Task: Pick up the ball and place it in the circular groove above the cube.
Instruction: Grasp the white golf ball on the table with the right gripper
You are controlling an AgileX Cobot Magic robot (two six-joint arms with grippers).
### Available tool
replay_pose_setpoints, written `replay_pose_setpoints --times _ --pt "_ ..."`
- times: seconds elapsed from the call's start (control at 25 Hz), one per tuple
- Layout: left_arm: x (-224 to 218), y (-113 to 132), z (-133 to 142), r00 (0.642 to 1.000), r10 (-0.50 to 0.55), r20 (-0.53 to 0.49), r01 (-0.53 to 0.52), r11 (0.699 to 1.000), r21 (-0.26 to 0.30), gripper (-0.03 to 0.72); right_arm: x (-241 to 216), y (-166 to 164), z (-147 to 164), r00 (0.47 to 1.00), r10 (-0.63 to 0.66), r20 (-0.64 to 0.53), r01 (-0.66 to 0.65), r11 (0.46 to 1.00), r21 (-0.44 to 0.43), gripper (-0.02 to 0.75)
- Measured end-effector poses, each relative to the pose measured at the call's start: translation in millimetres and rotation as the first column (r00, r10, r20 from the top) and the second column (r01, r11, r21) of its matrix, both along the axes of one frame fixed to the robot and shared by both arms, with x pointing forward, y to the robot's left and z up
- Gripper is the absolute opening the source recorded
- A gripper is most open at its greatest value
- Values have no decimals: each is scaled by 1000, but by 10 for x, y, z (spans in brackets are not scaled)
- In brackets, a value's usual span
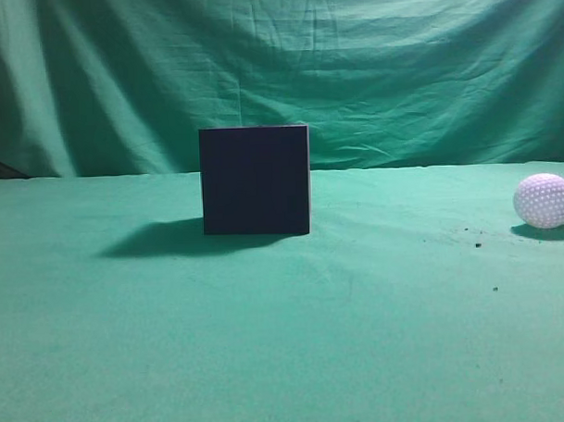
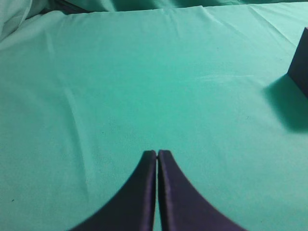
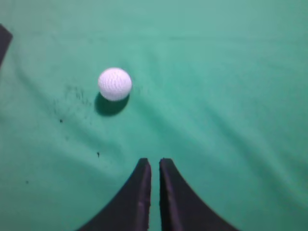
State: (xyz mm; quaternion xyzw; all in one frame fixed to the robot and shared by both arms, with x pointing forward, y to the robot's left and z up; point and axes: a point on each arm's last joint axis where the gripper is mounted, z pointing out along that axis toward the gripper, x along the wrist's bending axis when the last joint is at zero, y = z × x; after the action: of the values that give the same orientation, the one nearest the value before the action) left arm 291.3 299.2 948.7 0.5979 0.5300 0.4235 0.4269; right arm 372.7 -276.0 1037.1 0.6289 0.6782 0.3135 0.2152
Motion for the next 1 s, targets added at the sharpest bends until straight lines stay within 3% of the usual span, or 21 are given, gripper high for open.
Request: replay_pose_setpoints --times 0.12,0.24,0.56,0.84,0.92,1.0 --pt "0 0 0 1000 0 0 0 1000 0 0 259 44 4 979 46 -198 -55 998 -40 48" --pt "0 0 0 1000 0 0 0 1000 0 0 533 141 -27 944 85 -319 -105 993 -47 48" --pt "0 0 0 1000 0 0 0 1000 0 0 1091 659 -322 849 237 -471 -338 930 -141 48" --pt "0 0 0 1000 0 0 0 1000 0 0 1550 809 -625 845 189 -500 -307 937 -166 546" --pt "0 0 0 1000 0 0 0 1000 0 0 1630 821 -712 851 160 -501 -283 943 -178 623" --pt "0 0 0 1000 0 0 0 1000 0 0 1689 828 -796 850 144 -507 -273 943 -190 619"
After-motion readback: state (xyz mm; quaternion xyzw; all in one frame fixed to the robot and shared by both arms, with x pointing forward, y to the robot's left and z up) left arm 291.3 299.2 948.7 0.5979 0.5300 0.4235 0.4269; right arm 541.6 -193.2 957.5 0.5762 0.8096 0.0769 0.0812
